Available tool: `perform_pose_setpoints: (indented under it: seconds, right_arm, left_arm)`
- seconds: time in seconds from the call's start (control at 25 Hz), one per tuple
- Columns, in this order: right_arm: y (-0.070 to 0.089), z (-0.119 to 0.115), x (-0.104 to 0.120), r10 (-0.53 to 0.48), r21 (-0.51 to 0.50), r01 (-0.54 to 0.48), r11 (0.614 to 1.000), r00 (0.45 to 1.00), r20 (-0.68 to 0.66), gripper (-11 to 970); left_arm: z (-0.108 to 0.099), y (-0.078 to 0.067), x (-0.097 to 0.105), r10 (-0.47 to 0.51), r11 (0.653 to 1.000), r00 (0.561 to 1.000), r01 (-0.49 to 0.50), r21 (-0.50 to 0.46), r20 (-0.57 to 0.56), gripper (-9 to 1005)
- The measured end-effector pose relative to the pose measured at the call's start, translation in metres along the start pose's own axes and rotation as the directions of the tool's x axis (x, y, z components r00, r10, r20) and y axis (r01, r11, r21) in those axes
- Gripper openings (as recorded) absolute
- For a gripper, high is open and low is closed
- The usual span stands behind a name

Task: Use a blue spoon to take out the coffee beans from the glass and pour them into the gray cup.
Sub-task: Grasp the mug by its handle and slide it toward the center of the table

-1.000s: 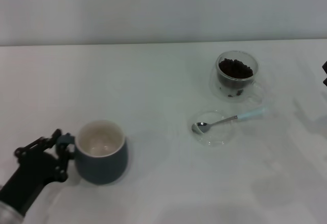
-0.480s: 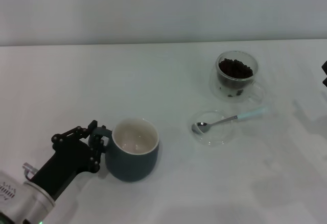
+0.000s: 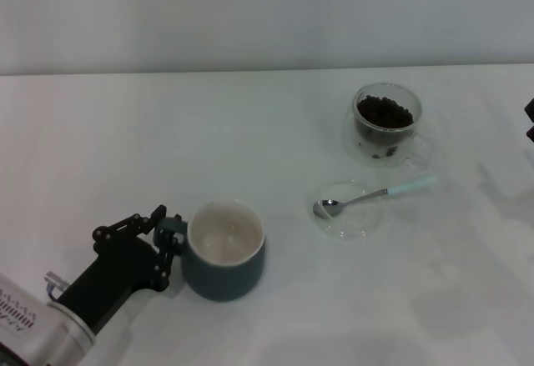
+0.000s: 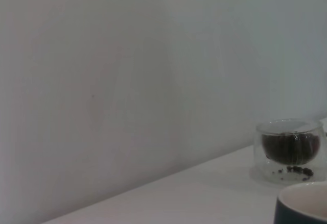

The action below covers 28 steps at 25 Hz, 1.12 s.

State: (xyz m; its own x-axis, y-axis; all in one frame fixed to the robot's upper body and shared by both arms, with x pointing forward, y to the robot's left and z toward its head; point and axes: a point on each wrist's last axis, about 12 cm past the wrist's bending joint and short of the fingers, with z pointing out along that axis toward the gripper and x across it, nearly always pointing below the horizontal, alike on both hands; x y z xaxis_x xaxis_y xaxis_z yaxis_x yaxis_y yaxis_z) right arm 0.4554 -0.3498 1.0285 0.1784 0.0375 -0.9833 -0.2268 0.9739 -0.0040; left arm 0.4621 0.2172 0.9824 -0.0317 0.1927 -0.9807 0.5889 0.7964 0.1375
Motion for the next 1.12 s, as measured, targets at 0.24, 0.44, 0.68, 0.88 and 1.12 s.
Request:
perform_pose_setpoints:
  seconds: [0.24, 0.44, 0.68, 0.88, 1.12]
  right_arm:
    - [0.0, -0.001, 0.0, 0.0, -0.002, 0.0, 1.0, 1.0, -0.002, 871]
    - [0.001, -0.002, 0.001, 0.003, -0.001, -0.003, 1.0, 1.0, -0.003, 871]
    - [0.001, -0.003, 0.001, 0.004, -0.003, -0.004, 1.0, 1.0, -0.005, 871]
    - [0.002, -0.004, 0.001, 0.005, -0.008, -0.005, 1.0, 1.0, -0.006, 871]
    - [0.003, -0.004, 0.002, 0.016, -0.012, -0.016, 1.0, 1.0, -0.01, 870]
  left_arm:
    - [-0.005, -0.002, 0.003, -0.018, 1.0, 1.0, 0.018, -0.008, -0.009, 203]
    - [-0.009, -0.006, 0.005, -0.033, 0.999, 0.999, 0.033, -0.015, -0.009, 439]
    - [-0.015, -0.009, 0.007, -0.048, 0.999, 0.999, 0.047, -0.024, -0.014, 703]
    - [-0.021, -0.011, 0.011, -0.059, 0.998, 0.998, 0.058, -0.036, -0.026, 761]
    - [-0.031, -0.014, 0.015, -0.071, 0.997, 0.997, 0.07, -0.046, -0.033, 781]
